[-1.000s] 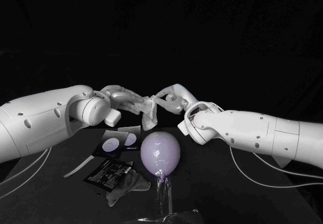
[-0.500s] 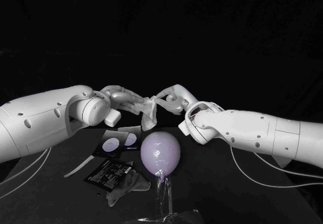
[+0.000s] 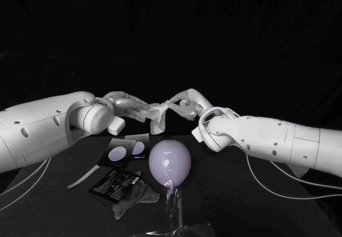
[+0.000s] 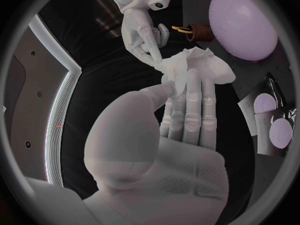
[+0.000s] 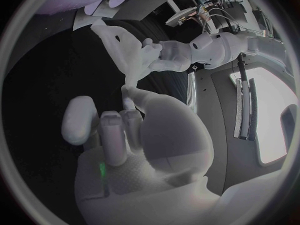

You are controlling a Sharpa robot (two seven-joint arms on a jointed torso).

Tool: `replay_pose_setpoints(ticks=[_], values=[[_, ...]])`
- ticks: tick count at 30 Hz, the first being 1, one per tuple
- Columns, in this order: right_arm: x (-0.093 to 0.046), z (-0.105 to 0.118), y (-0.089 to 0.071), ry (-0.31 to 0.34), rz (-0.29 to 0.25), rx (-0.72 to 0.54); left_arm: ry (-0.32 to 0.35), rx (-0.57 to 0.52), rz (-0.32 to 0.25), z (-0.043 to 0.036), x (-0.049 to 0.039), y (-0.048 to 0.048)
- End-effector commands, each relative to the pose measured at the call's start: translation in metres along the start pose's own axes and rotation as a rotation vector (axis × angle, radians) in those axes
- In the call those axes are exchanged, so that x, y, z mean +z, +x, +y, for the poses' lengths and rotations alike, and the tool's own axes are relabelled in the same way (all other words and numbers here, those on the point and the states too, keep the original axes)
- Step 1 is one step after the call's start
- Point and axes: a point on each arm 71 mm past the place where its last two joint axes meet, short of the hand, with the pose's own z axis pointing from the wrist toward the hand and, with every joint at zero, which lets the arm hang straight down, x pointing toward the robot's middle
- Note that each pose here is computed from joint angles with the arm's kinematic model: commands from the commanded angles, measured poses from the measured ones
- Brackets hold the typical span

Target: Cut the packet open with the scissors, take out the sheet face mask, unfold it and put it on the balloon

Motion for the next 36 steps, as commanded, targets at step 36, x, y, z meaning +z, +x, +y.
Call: replay_pose_setpoints(ticks=[36], values=[[0.005,-0.009,-0.024,0.022,-0.044,-0.063,0.129,-0.209,-0.161,-0.0089,0.0049,-0.0170]])
